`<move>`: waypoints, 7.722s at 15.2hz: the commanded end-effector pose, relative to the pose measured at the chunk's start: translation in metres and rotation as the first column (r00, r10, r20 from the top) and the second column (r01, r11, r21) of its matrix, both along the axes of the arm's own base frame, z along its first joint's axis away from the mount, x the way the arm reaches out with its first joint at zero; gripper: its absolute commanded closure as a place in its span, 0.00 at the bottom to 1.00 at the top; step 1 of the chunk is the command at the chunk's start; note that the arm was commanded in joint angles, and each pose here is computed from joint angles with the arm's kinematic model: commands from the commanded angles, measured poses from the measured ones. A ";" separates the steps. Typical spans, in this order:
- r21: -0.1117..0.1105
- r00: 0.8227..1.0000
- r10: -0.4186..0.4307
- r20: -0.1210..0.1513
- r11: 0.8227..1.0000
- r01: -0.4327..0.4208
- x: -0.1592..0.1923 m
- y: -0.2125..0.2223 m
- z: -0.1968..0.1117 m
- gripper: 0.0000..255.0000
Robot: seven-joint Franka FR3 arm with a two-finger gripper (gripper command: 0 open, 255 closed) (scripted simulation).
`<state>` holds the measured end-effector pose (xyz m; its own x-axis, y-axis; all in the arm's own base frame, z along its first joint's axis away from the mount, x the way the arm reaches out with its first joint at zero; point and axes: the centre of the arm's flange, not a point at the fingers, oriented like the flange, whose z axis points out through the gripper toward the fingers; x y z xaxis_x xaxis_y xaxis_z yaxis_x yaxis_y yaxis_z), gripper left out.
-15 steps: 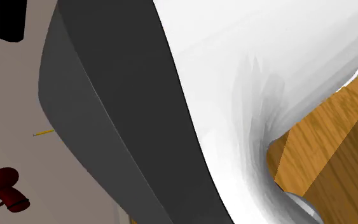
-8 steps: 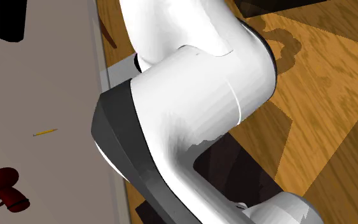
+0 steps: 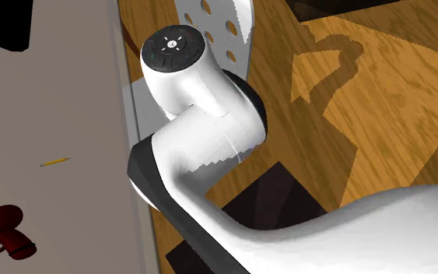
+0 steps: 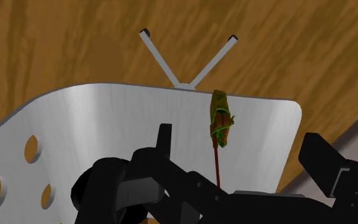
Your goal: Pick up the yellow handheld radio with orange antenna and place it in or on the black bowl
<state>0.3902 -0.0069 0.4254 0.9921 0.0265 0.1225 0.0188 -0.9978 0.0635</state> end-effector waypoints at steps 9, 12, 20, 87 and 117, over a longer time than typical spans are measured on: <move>-0.002 0.998 -0.005 0.061 1.000 0.005 0.047 0.020 -0.119 0.00; -0.003 0.997 -0.007 0.078 1.000 0.007 0.064 0.026 -0.154 0.00; -0.004 0.996 -0.008 0.092 1.000 0.009 0.083 0.029 -0.206 0.00; -0.004 0.996 -0.008 0.092 1.000 0.009 0.225 -0.093 -0.060 1.00; -0.004 0.996 -0.008 0.092 1.000 0.009 0.318 -0.174 -0.117 0.00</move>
<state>0.7078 -0.1812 0.3087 0.9769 0.0189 0.2128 0.0044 -0.9976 0.0685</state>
